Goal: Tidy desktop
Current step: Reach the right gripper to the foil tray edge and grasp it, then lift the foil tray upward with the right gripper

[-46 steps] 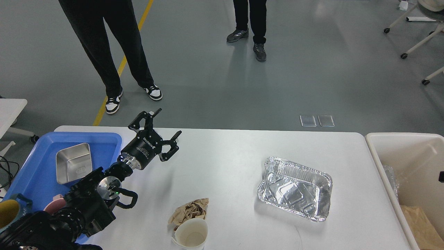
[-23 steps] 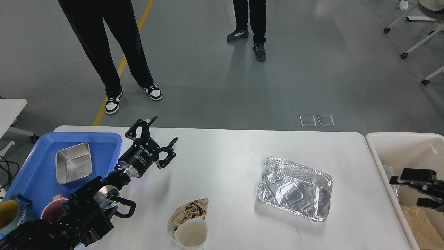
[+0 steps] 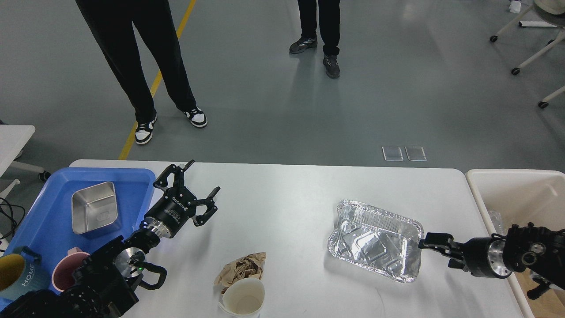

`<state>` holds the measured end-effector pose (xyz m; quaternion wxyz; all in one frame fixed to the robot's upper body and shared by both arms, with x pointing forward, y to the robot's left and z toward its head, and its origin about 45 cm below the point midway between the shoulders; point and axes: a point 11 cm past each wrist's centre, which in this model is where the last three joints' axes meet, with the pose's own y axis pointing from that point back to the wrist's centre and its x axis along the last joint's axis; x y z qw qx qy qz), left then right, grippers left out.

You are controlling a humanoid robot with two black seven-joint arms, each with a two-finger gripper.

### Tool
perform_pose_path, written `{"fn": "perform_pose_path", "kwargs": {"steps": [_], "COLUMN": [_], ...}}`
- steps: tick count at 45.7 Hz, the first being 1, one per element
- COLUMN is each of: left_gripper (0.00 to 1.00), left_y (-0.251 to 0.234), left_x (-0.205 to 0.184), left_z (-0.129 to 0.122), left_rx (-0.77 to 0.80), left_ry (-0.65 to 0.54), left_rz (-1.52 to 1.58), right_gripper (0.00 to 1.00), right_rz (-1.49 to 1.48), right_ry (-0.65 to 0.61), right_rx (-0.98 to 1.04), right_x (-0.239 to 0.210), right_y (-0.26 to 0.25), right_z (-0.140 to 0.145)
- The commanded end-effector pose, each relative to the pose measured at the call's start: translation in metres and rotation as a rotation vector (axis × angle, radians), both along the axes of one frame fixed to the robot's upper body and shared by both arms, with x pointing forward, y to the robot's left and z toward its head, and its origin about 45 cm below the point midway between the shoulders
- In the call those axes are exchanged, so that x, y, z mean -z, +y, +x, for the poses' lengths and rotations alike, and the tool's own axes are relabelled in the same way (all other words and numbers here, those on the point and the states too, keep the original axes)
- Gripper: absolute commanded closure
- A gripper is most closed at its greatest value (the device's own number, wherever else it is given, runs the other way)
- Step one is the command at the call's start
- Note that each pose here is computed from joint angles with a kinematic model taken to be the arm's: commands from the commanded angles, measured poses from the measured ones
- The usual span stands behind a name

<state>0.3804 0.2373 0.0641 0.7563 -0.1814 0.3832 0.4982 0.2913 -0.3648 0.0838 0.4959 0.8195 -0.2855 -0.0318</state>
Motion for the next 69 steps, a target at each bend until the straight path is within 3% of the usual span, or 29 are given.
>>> {"fn": "perform_pose_path", "kwargs": {"steps": [1,13,15,25,28,30,31,47,69], "left_gripper": [0.04,0.04,0.04,0.04,0.04,0.04,0.04,0.04,0.04], "left_y": [0.006,0.011,0.011,0.011,0.011,0.011,0.012,0.015,0.014], "left_x": [0.004,0.006,0.006,0.006,0.006,0.006,0.006,0.006,0.006], "left_z": [-0.003,-0.005,-0.005,-0.006,-0.006,-0.006,-0.006,-0.006,-0.006], "left_rx": [-0.008,-0.017,-0.017,-0.017,-0.018,-0.018,-0.019,-0.02,-0.014], "left_ry": [0.009,0.015,0.015,0.016,0.017,0.017,0.017,0.017,0.016], "left_rz": [0.008,0.016,0.016,0.016,0.017,0.017,0.018,0.025,0.03], "right_gripper": [0.0,0.0,0.05,0.62,0.73,0.96,1.0,1.0,1.0], "right_rz": [-0.037,-0.033,-0.035,-0.021,-0.019,-0.016,-0.015,0.019,0.106], "right_ry": [-0.019,-0.018,-0.021,-0.039,-0.041,-0.044,-0.044,-0.039,-0.138], "right_rx": [-0.031,-0.052,-0.058,-0.078,-0.079,-0.081,-0.081,-0.133,-0.346], "right_x": [0.008,0.017,0.017,0.017,0.017,0.016,0.016,0.001,-0.139], "right_y": [0.009,0.024,0.025,0.027,0.027,0.028,0.029,0.041,0.071], "right_z": [0.013,0.016,0.016,0.015,0.016,0.016,0.016,0.024,0.087]}}
